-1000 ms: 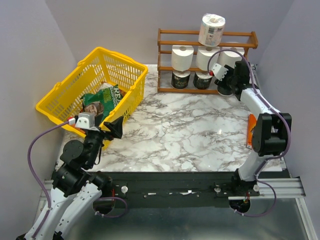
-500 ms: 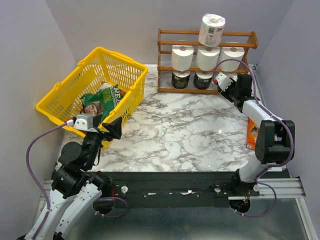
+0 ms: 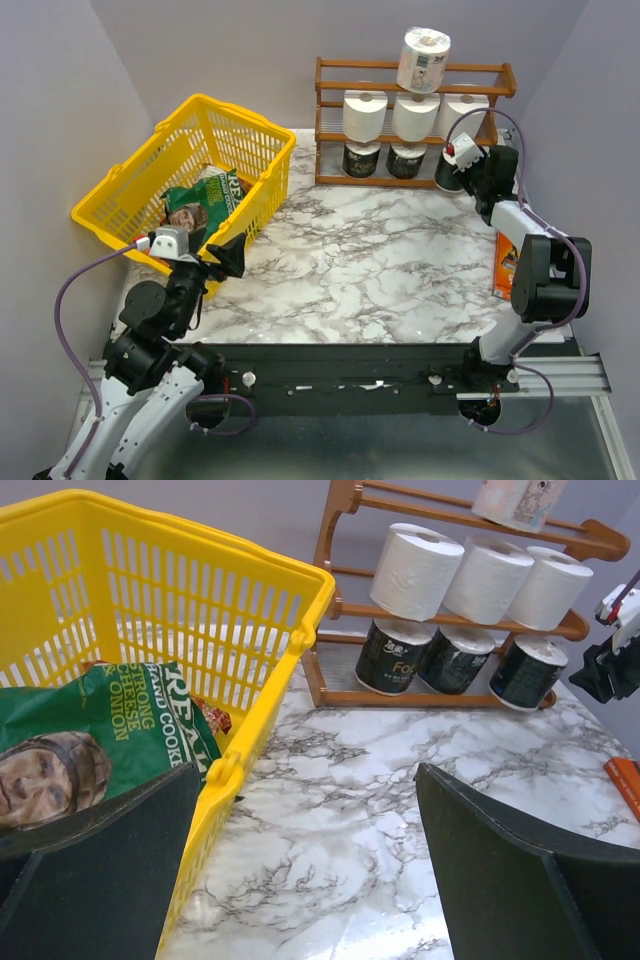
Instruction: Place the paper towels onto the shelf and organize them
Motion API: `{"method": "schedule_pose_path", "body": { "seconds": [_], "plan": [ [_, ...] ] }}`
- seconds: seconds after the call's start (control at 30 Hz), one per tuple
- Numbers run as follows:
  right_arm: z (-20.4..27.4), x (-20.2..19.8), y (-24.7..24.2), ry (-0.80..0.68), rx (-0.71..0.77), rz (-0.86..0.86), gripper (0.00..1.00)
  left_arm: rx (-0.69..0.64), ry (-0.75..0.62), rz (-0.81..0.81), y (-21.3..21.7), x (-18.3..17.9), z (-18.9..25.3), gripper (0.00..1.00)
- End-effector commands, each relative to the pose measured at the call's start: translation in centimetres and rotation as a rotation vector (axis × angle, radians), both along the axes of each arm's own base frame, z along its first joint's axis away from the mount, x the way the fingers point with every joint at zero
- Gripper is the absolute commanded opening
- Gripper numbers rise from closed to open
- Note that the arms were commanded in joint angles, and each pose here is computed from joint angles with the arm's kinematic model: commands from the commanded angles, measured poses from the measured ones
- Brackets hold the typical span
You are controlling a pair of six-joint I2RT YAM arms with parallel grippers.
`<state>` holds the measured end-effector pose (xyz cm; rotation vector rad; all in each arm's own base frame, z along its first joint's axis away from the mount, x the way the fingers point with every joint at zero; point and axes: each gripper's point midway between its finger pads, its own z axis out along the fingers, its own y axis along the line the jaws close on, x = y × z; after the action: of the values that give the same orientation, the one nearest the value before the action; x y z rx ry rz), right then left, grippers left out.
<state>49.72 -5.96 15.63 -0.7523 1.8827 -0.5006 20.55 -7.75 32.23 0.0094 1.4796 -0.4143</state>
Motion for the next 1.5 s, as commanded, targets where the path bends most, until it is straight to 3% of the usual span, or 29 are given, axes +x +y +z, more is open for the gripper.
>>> {"method": "schedule_pose_path", "body": {
  "seconds": [0.0, 0.83, 1.47],
  "plan": [
    [0.3, 1.5, -0.1, -0.047, 0.004, 0.018, 0.54, 0.006, 0.006, 0.015, 0.1, 0.4, -0.2, 0.99],
    [-1.1, 5.1, 1.4, -0.037, -0.012, 0.15, 0.54, 0.019, 0.022, 0.015, -0.2, 1.0, -0.6, 0.99],
    [-0.7, 7.7, 1.6, -0.077, -0.026, 0.152, 0.54, 0.02, 0.022, 0.016, -0.2, 1.1, -0.6, 0.99]
  ]
}}
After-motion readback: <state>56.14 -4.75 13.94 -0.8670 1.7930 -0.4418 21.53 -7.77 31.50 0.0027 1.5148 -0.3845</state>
